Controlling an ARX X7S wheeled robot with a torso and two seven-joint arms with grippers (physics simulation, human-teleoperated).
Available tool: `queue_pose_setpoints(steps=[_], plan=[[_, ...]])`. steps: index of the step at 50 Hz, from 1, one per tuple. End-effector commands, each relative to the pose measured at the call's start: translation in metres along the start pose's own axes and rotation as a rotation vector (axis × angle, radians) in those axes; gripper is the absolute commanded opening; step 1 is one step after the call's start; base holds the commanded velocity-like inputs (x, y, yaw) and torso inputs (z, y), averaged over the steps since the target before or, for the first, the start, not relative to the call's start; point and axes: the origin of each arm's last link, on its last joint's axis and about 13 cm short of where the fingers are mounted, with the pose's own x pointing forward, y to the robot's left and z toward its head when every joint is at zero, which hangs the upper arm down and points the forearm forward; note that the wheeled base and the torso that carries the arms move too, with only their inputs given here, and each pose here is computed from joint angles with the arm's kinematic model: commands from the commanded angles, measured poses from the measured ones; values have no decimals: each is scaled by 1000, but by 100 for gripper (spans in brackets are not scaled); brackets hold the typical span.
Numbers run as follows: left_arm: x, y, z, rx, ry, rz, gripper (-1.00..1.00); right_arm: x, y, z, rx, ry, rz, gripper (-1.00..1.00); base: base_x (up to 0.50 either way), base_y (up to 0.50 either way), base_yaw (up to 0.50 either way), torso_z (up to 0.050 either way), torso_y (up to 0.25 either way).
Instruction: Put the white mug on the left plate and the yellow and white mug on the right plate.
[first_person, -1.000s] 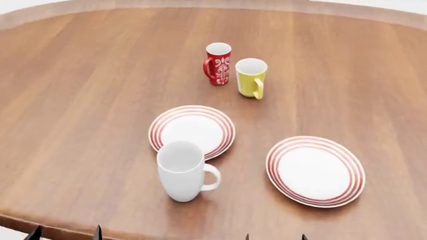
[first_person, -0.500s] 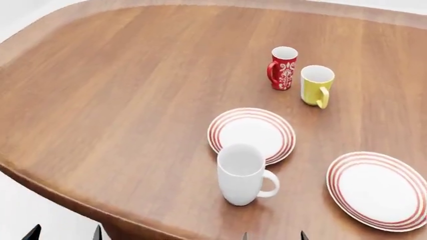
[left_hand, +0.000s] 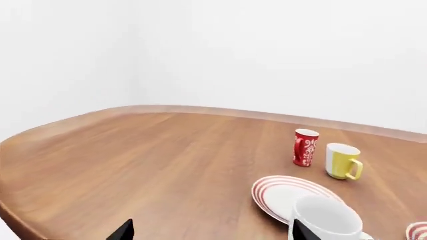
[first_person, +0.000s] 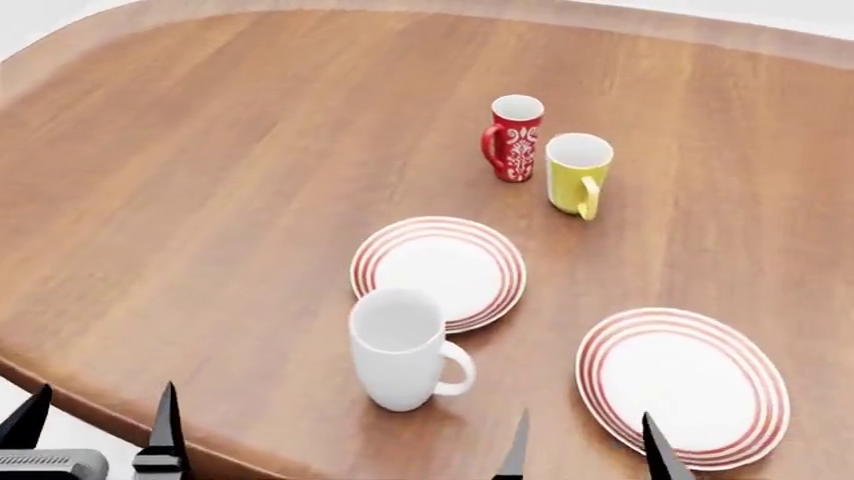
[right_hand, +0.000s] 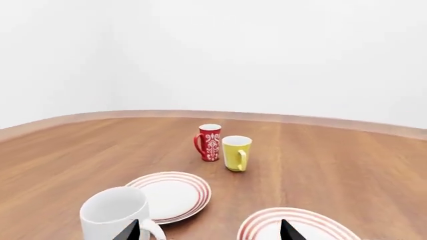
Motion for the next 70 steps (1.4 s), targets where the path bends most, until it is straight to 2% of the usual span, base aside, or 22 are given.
queue_pose_setpoints(steps=[1, 3, 5, 6, 9, 11, 16, 18, 22, 27, 54, 55, 70], plan=[[-3, 4, 10, 18, -68, 53, 100, -7, -11, 8, 24, -24, -56, 100, 138, -480, 0, 0, 0], [-1, 5, 13, 8, -94, 63, 100, -7, -12, 7, 5, -3, -75, 100, 72, -251, 0, 0, 0], [1, 7, 21, 16, -104, 65, 100, -5, -13, 7, 45, 1, -98, 100, 0, 0, 0, 0, 0], [1, 9, 25, -19, -114, 50, 100, -4, -14, 7, 38, 11, -109, 100, 0, 0, 0, 0, 0], [-1, 11, 22, -58, -94, 56, 100, -5, -15, 6, 24, 13, -124, 100, 0, 0, 0, 0, 0], [-2, 8, 18, -21, -84, 34, 100, -6, -15, 8, 30, -13, -110, 100, 0, 0, 0, 0, 0], [-4, 5, 17, -13, -87, 12, 100, -6, -16, 8, 24, -16, -113, 100, 0, 0, 0, 0, 0], [-4, 6, 18, -11, -89, 12, 100, -6, -16, 8, 65, -7, -102, 100, 0, 0, 0, 0, 0], [-2, 10, 18, -6, -92, 23, 100, -5, -14, 9, 26, -15, -109, 100, 39, -137, 0, 0, 0], [-3, 13, 15, -20, -77, 29, 100, -3, -14, 9, 29, -9, -114, 100, 0, 0, 0, 0, 0], [-6, 13, 18, -10, -91, 38, 100, -5, -18, 11, 36, -30, -123, 100, 477, 137, 0, 0, 0], [-6, 13, 18, -11, -91, 42, 100, -6, -18, 12, 37, -58, -125, 100, 0, 0, 0, 0, 0], [-8, 13, 20, -4, -94, 32, 100, -6, -19, 13, 42, -64, -131, 100, 346, 100, 0, 0, 0]])
